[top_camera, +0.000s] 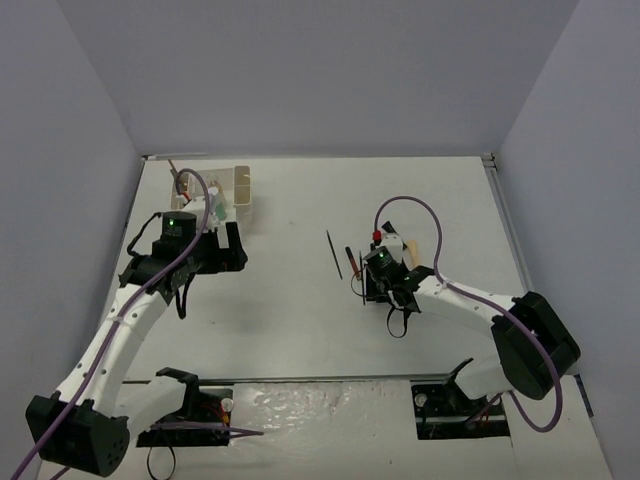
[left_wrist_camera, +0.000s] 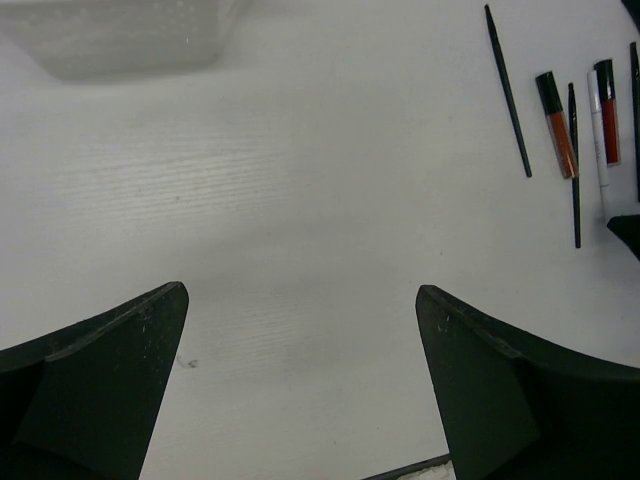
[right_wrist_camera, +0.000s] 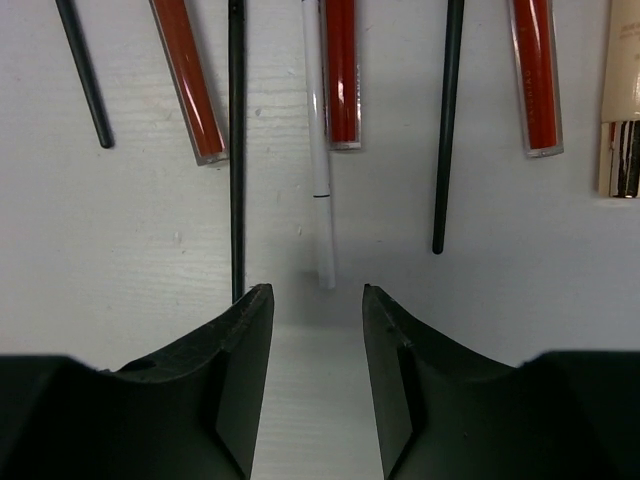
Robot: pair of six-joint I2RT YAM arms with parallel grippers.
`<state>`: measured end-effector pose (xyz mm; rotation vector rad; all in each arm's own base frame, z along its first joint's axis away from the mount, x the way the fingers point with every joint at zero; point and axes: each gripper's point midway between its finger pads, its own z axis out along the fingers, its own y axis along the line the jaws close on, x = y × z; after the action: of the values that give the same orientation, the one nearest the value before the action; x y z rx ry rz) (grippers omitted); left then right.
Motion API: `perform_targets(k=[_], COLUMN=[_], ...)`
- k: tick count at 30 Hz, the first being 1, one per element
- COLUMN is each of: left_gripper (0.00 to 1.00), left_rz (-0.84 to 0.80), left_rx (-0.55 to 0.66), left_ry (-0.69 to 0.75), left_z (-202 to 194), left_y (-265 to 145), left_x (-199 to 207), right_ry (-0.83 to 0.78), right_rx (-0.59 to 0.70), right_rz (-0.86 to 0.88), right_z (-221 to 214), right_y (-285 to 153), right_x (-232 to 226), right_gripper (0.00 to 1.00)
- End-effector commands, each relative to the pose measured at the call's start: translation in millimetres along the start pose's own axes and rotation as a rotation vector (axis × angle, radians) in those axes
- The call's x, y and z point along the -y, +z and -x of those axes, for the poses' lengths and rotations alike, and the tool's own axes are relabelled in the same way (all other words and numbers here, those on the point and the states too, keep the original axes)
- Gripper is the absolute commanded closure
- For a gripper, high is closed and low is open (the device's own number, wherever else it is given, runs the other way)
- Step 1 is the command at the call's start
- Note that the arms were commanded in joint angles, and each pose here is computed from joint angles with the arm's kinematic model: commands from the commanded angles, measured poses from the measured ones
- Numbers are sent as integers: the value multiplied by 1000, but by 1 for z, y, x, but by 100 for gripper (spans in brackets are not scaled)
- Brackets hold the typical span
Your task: Organize the makeup
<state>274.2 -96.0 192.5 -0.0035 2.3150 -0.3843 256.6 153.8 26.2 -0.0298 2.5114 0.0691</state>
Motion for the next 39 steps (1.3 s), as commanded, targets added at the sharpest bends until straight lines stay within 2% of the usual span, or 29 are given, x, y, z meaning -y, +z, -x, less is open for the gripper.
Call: perform_targets(k=[1, 9, 23, 27, 34, 39], left_gripper=[3, 3, 3, 3, 3, 3], left_rz=[-37, -22, -19, -36, -159, -317], left_rx=[73, 46, 41, 45, 76, 171], left_ry=[26, 29, 33, 27, -81, -175], left_z=[2, -4, -7, -5, 9, 43], left_y=[-12, -5, -5, -5, -11, -27], left_x=[6, 2, 1, 4, 34, 80], right_ry=[35, 32, 32, 47, 35, -21], right_rx=[39, 15, 13, 47, 254, 509], right_rz=[9, -29, -53, -47, 72, 288], right_z=[21, 13, 11, 21, 67, 105], right_y=[8, 24, 29, 23, -26, -101], right_x=[-10, -5, -1, -2, -24, -67], right_gripper=[65, 73, 99, 100, 100, 100])
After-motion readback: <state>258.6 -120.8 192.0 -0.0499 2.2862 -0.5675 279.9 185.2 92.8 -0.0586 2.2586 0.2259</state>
